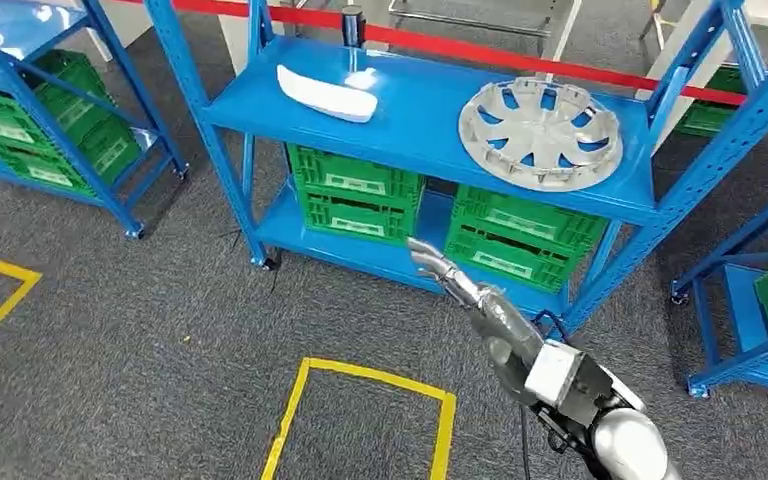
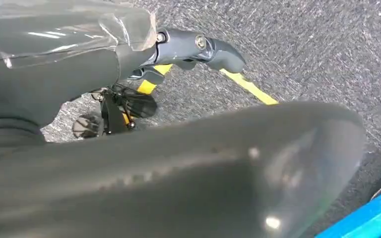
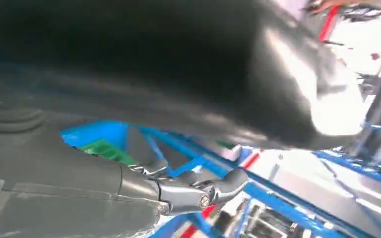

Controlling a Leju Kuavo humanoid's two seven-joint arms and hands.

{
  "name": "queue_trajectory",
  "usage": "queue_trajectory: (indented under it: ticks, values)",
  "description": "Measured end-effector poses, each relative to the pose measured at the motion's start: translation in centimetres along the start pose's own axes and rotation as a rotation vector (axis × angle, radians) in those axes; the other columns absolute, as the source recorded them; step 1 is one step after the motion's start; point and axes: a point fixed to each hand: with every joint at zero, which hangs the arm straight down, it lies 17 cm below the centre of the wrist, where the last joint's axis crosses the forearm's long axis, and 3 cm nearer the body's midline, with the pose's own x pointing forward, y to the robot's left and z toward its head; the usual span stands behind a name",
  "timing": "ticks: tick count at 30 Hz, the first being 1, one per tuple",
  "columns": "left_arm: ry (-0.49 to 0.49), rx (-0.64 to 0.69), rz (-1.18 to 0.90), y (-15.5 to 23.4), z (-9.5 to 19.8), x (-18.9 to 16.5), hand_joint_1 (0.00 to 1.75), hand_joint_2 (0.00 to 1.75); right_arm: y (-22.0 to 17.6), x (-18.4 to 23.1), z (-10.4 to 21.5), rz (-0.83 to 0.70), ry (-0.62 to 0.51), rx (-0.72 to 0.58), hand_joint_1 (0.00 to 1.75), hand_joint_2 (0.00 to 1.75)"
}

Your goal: Take the parts from the cabinet and place them on the table.

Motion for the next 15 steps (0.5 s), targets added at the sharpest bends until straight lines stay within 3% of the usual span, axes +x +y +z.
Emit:
queue_trajectory:
  ticks: [8, 15]
  values:
    - [0.001, -0.007, 0.003, -0.2, 0.1, -0.1, 0.00, 0.00, -0.5, -1.4, 0.5, 0.055, 0.054, -0.040, 0.00, 0.00]
    - [-0.004, -0.011, -0.002, -0.1, 0.1, 0.1, 0.00, 0.00, -4.9, -1.8, 1.2, 0.157, 0.093, -0.232, 0.00, 0.00]
